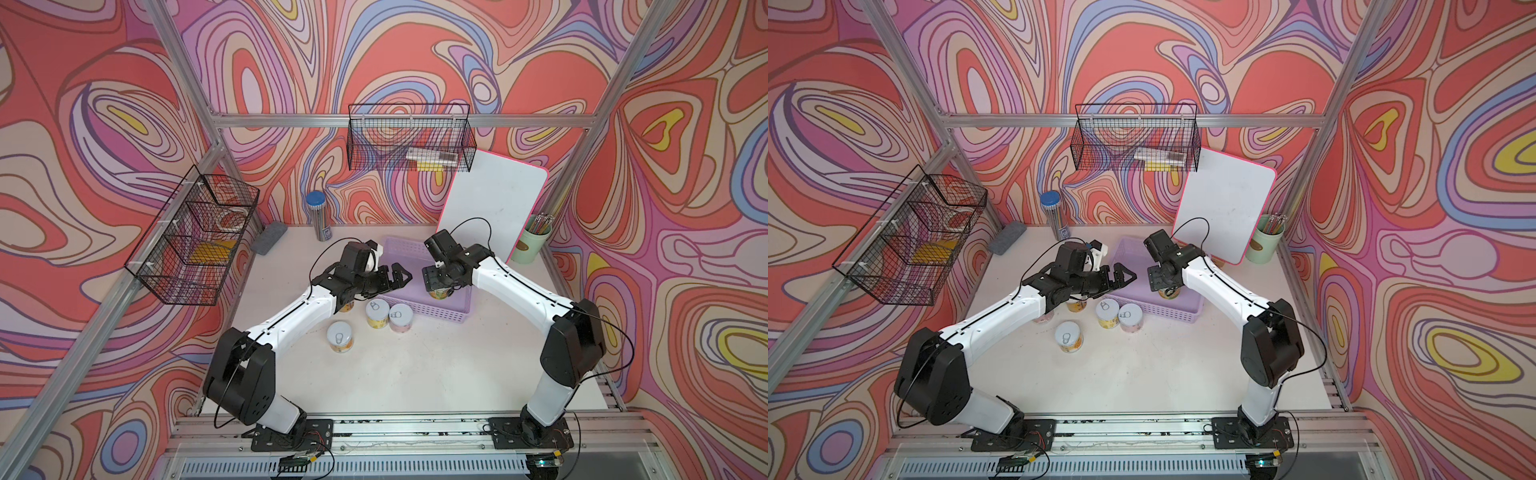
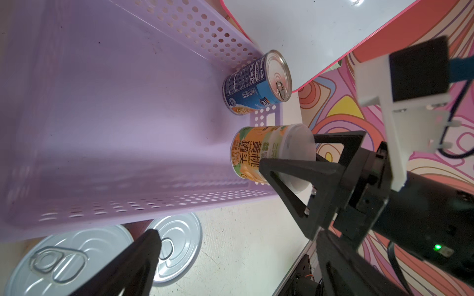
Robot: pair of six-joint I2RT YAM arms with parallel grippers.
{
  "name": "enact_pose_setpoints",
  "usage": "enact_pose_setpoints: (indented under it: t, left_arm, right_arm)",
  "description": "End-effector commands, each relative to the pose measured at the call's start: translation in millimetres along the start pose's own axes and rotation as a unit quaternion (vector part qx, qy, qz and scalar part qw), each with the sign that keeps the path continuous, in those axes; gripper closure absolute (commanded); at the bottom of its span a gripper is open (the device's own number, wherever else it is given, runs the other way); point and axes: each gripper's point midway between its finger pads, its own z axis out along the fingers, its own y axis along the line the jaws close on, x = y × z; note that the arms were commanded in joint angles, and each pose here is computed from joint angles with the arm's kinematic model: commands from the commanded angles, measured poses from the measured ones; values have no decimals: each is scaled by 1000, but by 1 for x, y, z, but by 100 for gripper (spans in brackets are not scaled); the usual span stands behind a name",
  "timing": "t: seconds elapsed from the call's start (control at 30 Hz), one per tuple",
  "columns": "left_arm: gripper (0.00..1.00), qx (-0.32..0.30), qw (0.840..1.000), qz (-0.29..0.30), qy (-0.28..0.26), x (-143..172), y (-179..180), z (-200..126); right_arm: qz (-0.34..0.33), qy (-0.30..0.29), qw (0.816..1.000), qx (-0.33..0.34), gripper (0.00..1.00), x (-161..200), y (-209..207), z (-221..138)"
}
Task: Put the canned food in the basket
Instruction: Place the canned food in the basket.
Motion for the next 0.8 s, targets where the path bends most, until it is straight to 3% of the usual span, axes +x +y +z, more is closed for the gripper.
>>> enact_pose_setpoints:
  t: [0.0,0.77]
  left_arm:
    - [1,3,1000,16,-9,-6,-10,8]
    - [1,-31,998,50,22,21,-6,17]
  right_arm:
    - [40,-58,997,-6,41,-26,-9,-15]
    - [167,-42,982,73,43,-17,-62,55]
